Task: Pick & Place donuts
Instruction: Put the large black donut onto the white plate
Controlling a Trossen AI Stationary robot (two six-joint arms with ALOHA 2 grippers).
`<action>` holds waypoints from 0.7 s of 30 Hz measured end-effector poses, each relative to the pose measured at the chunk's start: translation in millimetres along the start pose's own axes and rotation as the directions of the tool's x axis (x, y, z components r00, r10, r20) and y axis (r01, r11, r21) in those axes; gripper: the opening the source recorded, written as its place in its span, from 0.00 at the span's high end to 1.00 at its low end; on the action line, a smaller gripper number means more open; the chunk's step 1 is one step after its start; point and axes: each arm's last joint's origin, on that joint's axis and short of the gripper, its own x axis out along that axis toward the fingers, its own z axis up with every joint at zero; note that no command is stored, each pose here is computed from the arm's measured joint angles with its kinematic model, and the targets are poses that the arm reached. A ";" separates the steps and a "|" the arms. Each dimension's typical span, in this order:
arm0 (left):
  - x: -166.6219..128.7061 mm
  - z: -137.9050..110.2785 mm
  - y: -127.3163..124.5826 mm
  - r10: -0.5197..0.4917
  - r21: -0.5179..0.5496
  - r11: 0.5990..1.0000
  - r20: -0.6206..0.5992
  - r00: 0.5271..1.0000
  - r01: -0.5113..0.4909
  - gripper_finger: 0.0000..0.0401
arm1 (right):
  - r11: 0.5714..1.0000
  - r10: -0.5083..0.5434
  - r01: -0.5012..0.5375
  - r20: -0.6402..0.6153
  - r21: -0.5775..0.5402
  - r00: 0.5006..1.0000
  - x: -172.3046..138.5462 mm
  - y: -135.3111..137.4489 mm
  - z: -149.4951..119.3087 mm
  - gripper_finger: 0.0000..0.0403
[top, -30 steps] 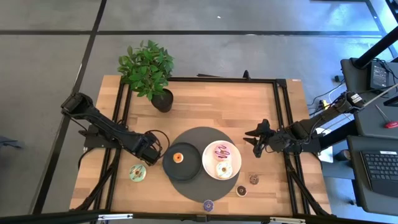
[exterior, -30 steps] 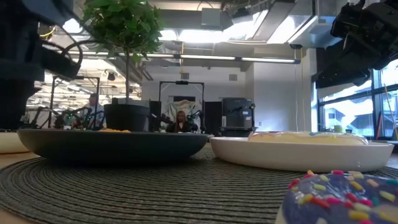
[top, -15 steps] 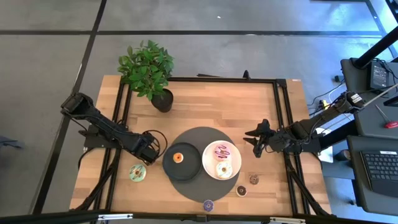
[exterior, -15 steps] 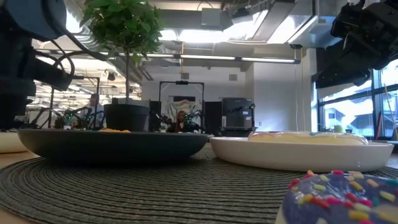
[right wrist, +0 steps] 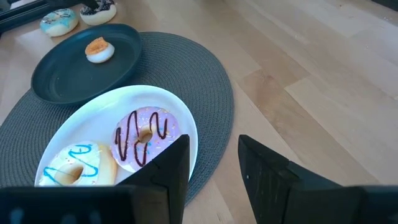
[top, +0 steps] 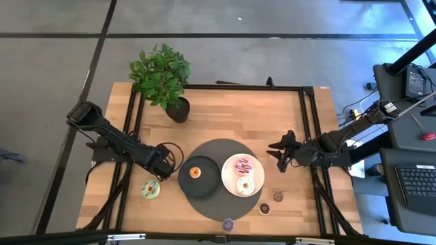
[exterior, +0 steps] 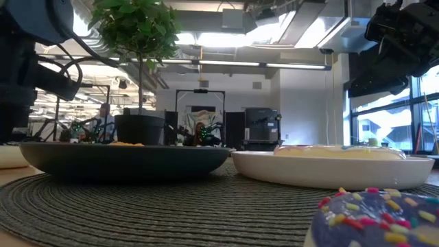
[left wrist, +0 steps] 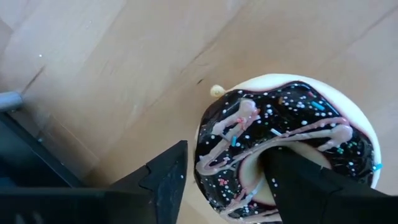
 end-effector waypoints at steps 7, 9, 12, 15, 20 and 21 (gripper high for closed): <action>0.0 0.0 0.0 0.000 0.113 0.994 0.000 1.000 0.000 0.65 | 1.000 0.000 0.000 0.000 -0.002 1.000 0.0 0.0 0.0 0.65; -0.1 0.0 0.1 0.000 0.129 0.992 0.000 1.000 0.000 0.69 | 1.000 0.000 0.000 0.000 -0.002 1.000 0.0 0.0 0.0 0.65; -0.7 0.0 0.2 -0.004 0.144 0.990 0.001 1.000 0.003 0.75 | 1.000 0.000 0.000 0.000 -0.002 1.000 0.0 0.0 0.0 0.65; -3.7 0.6 -1.0 -0.008 0.167 0.986 0.001 1.000 0.008 0.79 | 1.000 -0.001 0.001 0.000 -0.003 1.000 0.0 0.0 0.0 0.65; -17.1 3.5 -6.8 -0.023 0.217 0.976 0.005 1.000 0.021 0.84 | 1.000 -0.001 0.001 0.001 -0.003 1.000 0.0 0.0 0.0 0.65; -21.0 4.1 -7.7 -0.021 0.225 0.974 0.005 1.000 0.019 0.84 | 1.000 -0.001 0.001 0.000 -0.003 1.000 0.0 0.0 0.0 0.65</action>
